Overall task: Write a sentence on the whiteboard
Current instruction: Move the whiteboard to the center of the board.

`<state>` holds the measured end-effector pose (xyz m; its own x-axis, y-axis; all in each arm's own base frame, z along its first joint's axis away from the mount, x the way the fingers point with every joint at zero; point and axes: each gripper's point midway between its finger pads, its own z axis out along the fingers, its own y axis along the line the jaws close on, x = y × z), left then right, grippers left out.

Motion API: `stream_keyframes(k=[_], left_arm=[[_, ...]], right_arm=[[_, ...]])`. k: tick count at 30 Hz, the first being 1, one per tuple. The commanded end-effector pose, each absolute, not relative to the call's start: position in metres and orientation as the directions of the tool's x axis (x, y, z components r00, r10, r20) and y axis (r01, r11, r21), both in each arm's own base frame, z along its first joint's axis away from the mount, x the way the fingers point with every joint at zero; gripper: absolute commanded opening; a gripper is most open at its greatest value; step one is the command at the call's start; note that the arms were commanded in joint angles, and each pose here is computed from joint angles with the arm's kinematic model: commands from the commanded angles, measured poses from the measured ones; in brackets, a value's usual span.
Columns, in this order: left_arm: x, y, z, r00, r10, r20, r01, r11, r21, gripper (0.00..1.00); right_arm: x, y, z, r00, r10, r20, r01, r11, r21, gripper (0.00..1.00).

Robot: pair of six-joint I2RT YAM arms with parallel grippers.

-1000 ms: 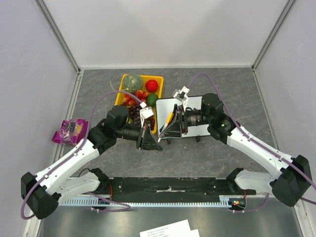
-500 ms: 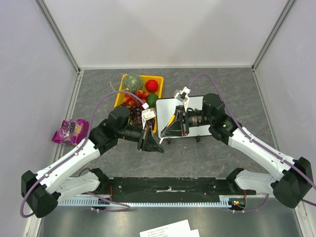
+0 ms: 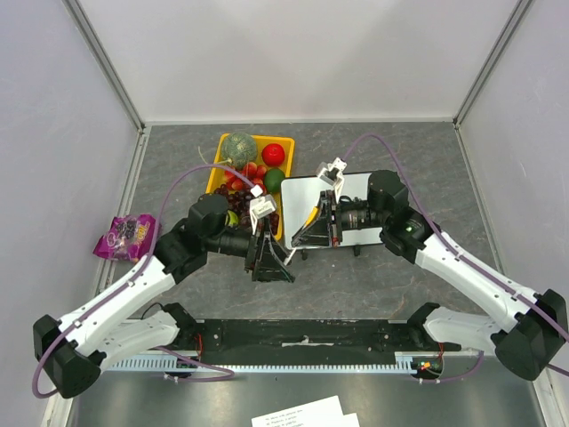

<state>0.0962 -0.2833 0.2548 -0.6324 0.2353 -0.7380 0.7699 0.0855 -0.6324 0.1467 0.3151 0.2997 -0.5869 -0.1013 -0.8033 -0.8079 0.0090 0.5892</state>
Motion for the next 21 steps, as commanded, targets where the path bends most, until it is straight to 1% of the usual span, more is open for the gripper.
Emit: stream_keyframes(k=[1,4,6,7,9,12,16,21], left_arm=[[0.097,-0.276,0.270,-0.581,0.151,-0.800,0.814,0.093,-0.574,0.84],[0.102,-0.271,0.266,-0.590,0.114,-0.799,0.805,0.160,-0.571,0.89],[0.114,-0.265,0.260,-0.617,0.070,-0.784,0.770,0.261,-0.583,0.90],[0.123,-0.262,0.254,-0.640,0.045,-0.767,0.734,0.329,-0.594,0.91],[0.137,-0.256,0.246,-0.670,-0.009,-0.742,0.670,0.422,-0.610,0.91],[0.150,-0.253,0.233,-0.710,-0.065,-0.701,0.582,0.506,-0.637,0.91],[0.162,-0.257,0.213,-0.746,-0.087,-0.660,0.495,0.591,-0.637,0.90],[0.171,-0.271,0.189,-0.768,-0.085,-0.635,0.417,0.686,-0.596,0.88]], right_arm=[[0.162,0.307,0.300,-0.551,-0.069,-0.832,-0.832,0.124,0.541,0.00],[0.180,0.298,0.298,-0.539,-0.042,-0.841,-0.821,0.248,0.514,0.00],[0.198,0.286,0.295,-0.534,-0.017,-0.845,-0.787,0.375,0.490,0.00],[0.208,0.277,0.293,-0.529,-0.002,-0.848,-0.759,0.449,0.472,0.00],[0.226,0.258,0.291,-0.520,0.034,-0.854,-0.685,0.580,0.440,0.00],[0.245,0.224,0.292,-0.490,0.098,-0.866,-0.551,0.735,0.395,0.00],[0.257,0.187,0.300,-0.428,0.161,-0.889,-0.407,0.844,0.349,0.00],[0.258,0.163,0.302,-0.400,0.180,-0.899,-0.321,0.891,0.321,0.00]])
